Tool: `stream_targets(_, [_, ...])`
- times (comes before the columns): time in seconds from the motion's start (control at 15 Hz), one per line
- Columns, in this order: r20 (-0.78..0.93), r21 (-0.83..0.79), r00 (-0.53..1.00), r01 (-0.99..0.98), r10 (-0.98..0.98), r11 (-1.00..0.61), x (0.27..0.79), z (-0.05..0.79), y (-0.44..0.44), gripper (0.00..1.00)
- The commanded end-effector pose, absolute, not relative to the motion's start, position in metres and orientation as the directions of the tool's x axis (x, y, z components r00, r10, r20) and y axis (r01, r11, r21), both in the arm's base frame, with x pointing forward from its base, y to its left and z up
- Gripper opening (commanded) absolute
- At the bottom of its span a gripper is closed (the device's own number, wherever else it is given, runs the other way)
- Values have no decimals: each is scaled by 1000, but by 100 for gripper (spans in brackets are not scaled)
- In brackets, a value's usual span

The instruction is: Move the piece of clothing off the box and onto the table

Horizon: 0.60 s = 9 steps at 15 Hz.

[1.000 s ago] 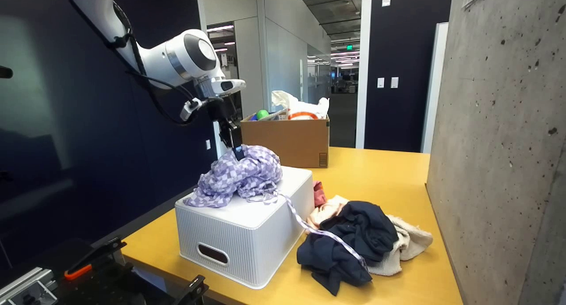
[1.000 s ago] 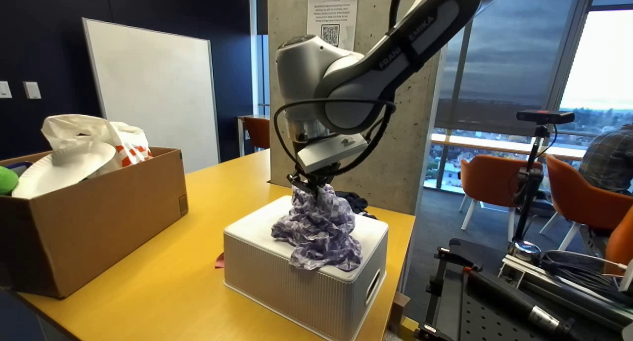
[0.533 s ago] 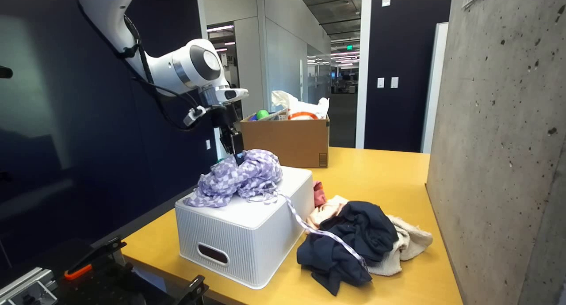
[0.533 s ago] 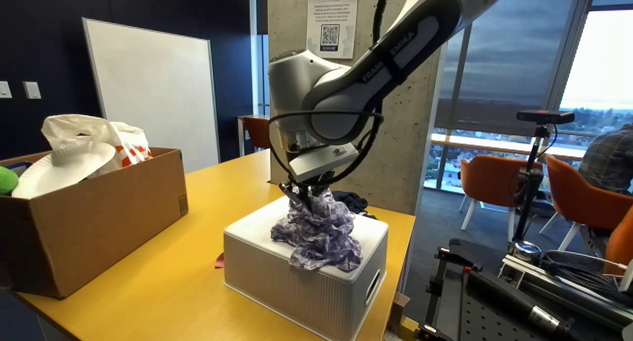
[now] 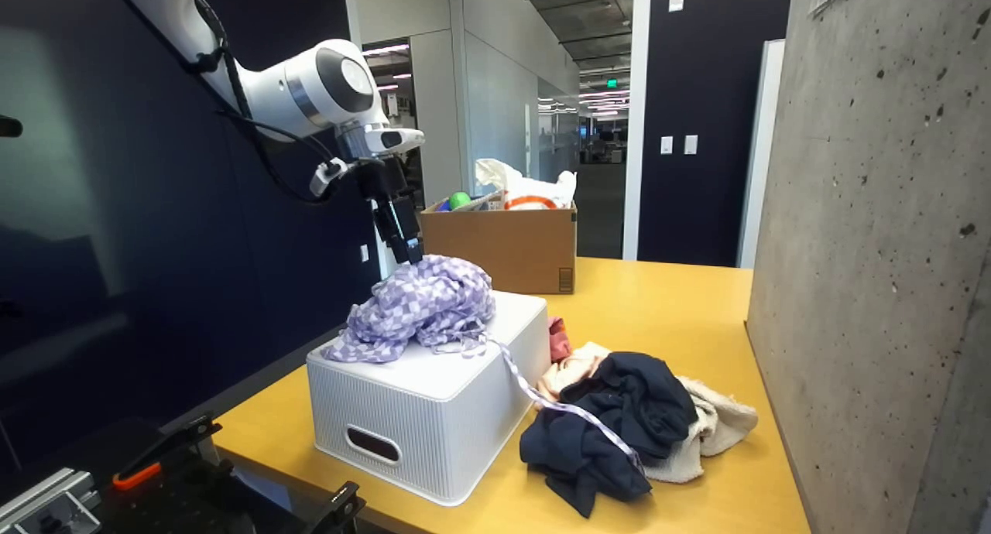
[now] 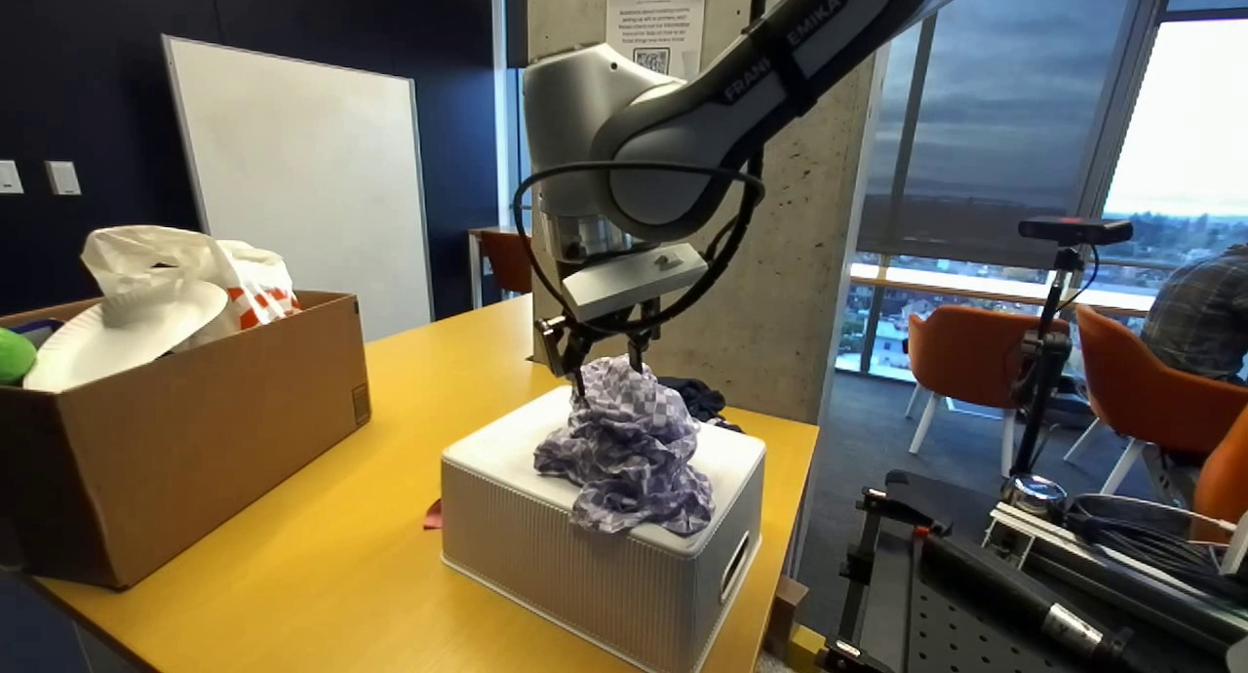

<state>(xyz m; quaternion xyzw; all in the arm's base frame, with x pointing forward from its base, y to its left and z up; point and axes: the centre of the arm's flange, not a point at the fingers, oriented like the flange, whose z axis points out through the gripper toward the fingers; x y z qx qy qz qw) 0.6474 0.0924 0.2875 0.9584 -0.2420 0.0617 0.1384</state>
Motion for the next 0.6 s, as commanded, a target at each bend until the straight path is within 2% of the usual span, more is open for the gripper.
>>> stream_targets(0.0, [141,267,871,-491,-470,-829,625,280,80,100])
stream_targets(0.27, [83,294,867,-493,-491,-819,619,238,69,100])
stream_targets(0.53, [96,321,860,-502,-500,-803,626,205,53,100])
